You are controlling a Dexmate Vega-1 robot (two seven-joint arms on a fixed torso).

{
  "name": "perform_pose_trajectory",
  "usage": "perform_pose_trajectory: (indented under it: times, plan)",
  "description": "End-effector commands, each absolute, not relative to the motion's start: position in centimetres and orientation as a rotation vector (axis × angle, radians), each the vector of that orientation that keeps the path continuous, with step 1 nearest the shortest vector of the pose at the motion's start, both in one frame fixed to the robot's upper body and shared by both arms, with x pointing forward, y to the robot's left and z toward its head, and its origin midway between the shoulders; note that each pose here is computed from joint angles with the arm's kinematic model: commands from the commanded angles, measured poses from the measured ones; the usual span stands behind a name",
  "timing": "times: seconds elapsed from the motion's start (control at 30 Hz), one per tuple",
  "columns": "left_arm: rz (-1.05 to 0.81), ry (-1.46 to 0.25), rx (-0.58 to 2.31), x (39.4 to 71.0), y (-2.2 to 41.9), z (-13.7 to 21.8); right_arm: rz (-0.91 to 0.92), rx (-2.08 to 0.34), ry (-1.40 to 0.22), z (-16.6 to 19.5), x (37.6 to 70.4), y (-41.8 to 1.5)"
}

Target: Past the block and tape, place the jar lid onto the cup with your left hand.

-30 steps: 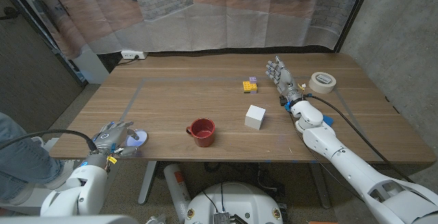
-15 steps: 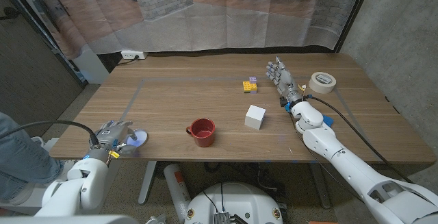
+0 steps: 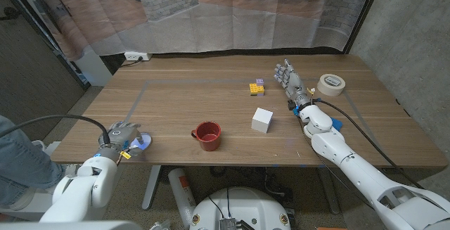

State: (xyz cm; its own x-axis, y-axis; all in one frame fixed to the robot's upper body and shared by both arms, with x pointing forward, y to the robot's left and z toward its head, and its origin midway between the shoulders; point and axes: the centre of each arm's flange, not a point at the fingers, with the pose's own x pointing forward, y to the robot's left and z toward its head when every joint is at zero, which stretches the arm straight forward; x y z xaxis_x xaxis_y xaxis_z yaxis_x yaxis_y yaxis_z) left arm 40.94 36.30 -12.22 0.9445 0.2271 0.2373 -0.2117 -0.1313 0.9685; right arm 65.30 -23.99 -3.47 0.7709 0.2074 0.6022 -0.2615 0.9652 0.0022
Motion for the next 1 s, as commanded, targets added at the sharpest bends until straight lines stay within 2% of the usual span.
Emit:
perform_pose_trajectory:
  times: [0.03,1.0]
  plan:
    - [0.366,0.012,1.663,41.1,35.9,-12.9,0.257,0.087,-0.643,-3.6,65.2,-24.2]
    - [0.381,-0.025,1.672,41.6,35.0,-14.0,0.247,0.111,-0.644,-4.7,65.3,-24.7]
